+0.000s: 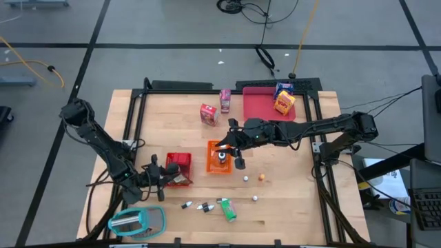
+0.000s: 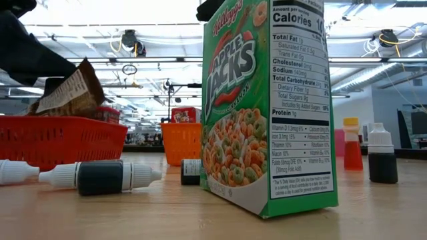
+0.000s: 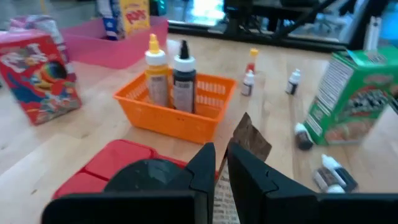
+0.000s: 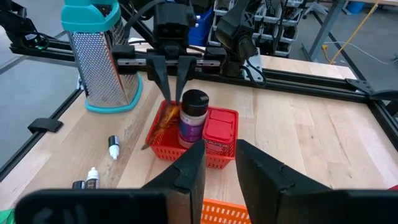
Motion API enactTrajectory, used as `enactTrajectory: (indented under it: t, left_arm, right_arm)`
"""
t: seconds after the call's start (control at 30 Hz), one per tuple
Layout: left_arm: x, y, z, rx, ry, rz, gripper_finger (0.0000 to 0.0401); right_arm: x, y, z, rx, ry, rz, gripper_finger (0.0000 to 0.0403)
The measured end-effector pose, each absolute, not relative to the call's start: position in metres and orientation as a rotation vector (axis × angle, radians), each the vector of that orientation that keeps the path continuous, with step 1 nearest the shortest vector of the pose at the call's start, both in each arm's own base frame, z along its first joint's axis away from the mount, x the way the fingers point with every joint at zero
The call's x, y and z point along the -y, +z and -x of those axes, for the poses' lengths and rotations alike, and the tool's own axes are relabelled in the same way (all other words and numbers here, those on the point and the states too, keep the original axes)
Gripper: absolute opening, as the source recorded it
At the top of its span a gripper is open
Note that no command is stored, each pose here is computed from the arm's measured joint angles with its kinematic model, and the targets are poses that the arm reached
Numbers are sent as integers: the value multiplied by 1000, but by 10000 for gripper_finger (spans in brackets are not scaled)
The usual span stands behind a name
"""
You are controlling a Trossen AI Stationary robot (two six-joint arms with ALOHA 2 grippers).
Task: Pick & Place Kitchen Items
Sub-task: Put the orange seasoning pack into the red bin
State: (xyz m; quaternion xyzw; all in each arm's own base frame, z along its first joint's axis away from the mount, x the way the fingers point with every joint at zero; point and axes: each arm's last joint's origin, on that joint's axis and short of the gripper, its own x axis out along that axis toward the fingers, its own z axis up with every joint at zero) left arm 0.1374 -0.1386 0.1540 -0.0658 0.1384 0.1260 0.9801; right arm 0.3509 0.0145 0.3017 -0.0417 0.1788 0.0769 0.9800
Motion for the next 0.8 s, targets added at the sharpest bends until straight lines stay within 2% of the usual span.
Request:
enactTrajectory:
  t: [0.3, 0.57, 0.73, 0.8]
  left_arm:
    - [134, 155, -146, -304, 241, 106, 47]
    - [125, 155, -160, -379, 155, 128, 45]
    - [127, 160, -163, -340, 120, 103, 7]
    - [129, 163, -162, -320, 103, 94, 7]
  right_arm:
    - [-14, 302, -351, -360, 155, 84, 80]
    - [-14, 302, -351, -362, 155, 84, 80]
    - [-14, 301, -351, -367, 155, 84, 80]
    - [-14, 301, -351, -367, 155, 84, 80]
